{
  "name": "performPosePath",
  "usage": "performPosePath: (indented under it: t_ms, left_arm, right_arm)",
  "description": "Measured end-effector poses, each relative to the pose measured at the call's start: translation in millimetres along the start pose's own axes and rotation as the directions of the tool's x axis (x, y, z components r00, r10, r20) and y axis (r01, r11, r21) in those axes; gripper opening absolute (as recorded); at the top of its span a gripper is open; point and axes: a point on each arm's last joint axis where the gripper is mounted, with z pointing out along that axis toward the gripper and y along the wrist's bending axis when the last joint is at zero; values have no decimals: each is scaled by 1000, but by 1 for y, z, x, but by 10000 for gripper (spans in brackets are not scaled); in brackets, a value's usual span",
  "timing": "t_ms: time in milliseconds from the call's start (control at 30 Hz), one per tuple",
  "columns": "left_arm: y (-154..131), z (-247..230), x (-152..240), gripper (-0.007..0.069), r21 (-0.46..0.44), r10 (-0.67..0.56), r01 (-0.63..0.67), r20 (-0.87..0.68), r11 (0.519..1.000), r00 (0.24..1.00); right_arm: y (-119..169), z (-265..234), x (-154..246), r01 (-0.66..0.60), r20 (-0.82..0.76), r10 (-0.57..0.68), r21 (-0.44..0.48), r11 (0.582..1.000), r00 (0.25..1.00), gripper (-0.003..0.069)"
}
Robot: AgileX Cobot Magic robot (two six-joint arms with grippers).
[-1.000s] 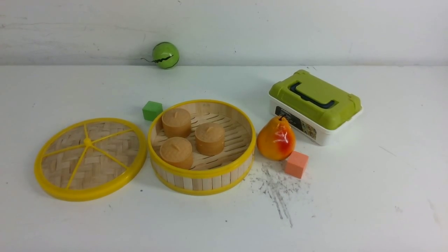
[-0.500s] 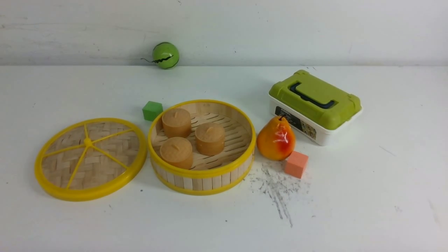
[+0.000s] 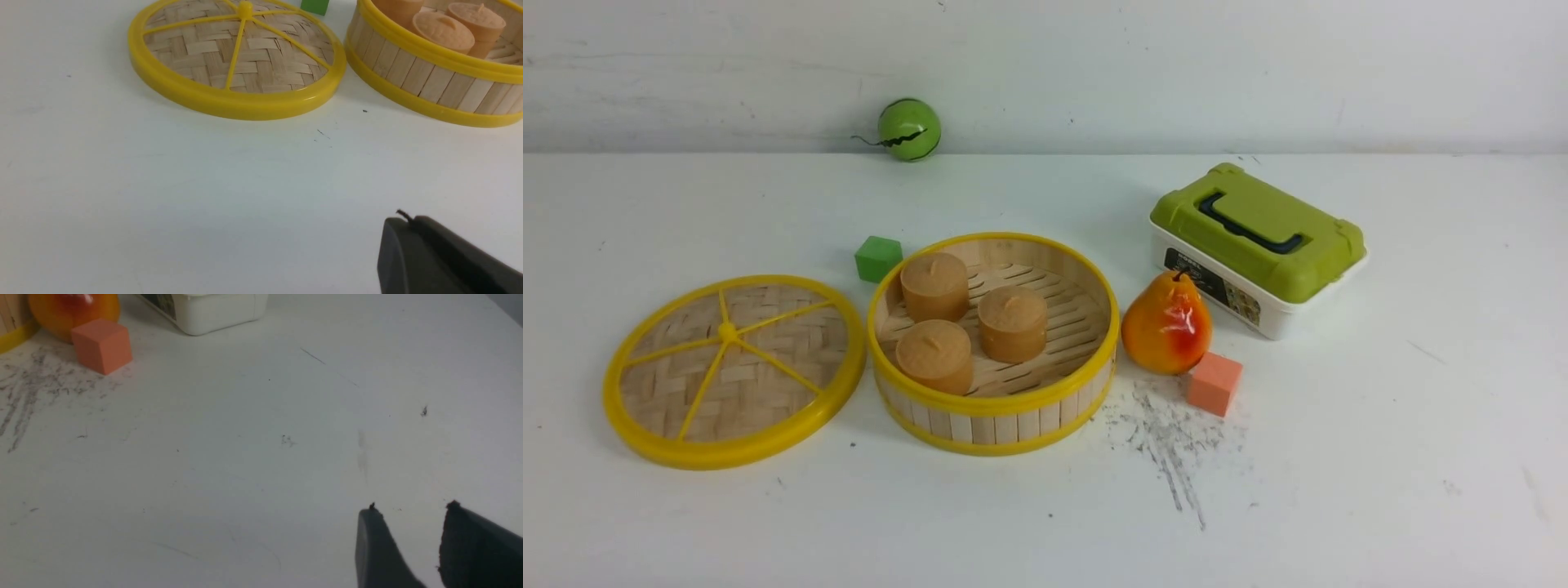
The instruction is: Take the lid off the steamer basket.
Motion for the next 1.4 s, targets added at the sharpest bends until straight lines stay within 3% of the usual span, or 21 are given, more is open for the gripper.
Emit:
performPosePath:
  t_ms: [1400]
  left_arm:
    - [0, 0, 0, 1, 0, -1, 1, 0, 1000, 1000]
  right_arm:
    - [0, 0, 0, 0, 0, 0, 0, 1000, 1000, 239]
